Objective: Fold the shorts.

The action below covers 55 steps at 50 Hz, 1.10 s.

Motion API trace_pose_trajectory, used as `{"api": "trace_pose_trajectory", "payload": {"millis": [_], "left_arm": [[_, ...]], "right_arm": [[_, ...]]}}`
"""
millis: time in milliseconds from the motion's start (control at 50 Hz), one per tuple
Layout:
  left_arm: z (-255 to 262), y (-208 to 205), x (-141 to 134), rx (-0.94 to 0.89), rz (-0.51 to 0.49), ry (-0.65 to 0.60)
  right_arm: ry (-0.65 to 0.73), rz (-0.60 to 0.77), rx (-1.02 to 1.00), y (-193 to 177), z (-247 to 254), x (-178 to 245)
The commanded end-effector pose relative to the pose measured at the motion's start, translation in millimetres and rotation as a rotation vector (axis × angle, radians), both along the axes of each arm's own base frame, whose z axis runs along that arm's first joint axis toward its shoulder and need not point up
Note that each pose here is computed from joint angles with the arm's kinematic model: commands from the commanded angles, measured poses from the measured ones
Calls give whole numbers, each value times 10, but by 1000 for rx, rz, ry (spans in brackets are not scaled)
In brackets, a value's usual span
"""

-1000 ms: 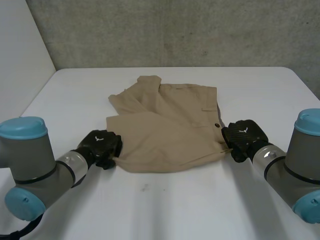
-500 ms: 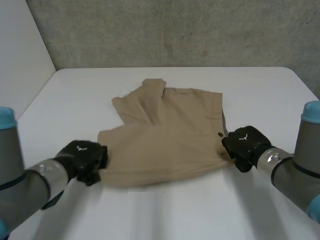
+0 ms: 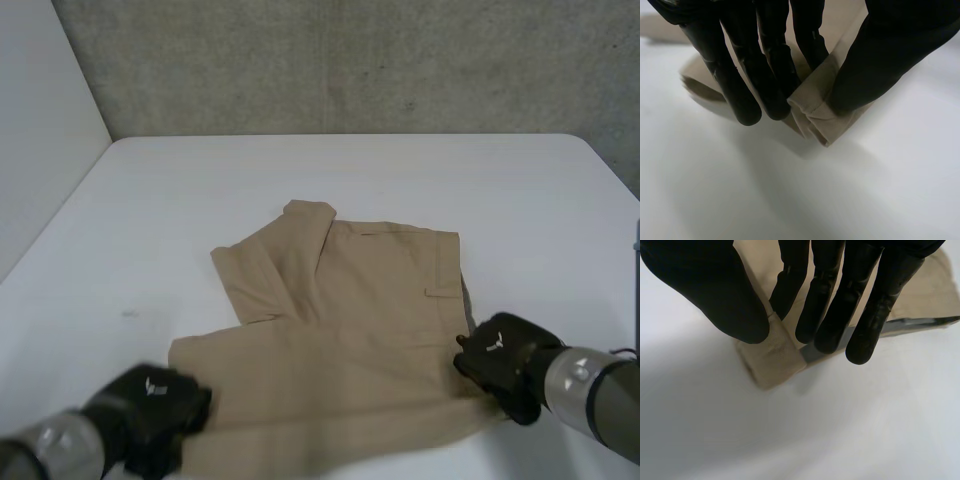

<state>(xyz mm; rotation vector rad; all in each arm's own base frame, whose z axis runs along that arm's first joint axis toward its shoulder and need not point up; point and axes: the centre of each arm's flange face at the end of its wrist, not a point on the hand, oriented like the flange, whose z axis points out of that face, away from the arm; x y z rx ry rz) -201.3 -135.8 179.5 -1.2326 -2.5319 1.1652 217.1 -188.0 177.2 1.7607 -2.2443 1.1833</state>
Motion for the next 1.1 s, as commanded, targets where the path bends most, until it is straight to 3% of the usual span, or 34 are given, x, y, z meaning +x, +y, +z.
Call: {"api": "trace_pose_trajectory", "payload": {"millis": [20,180,280,440,480,600,720,800,900,960,1100], "left_arm": [[66,-725,-222,-240,27,63],[608,-1526,-590,-555,103,124],[1257,-1841,-842,-805,147,236],[2548,-1888,-894,-1345,222,650],[2851,-1714,-817,-1455,242,767],[2557,-1675,-832,-1370,235,735],[1621,-1699,-818,-1101,237,580],[1007,-1628,-761,-935,242,497],[189,-1440,-733,-713,229,386],[-69,-1316,-740,-633,204,346],[-366,-891,-762,-454,103,267]], "right_arm": [[-113,-50,-98,-357,9,201],[-338,-156,-300,-980,543,414],[-603,-219,-597,-1410,1394,516],[-1090,-159,-1065,-1383,2663,467],[-1113,-147,-1102,-1348,2726,453],[-1057,-166,-1002,-1375,2435,483],[-942,-207,-806,-1432,1779,522],[-811,-236,-641,-1439,1154,543],[-531,-272,-374,-1263,262,482],[-434,-276,-255,-1105,-29,424],[-364,-292,-149,-889,-242,312]]}}
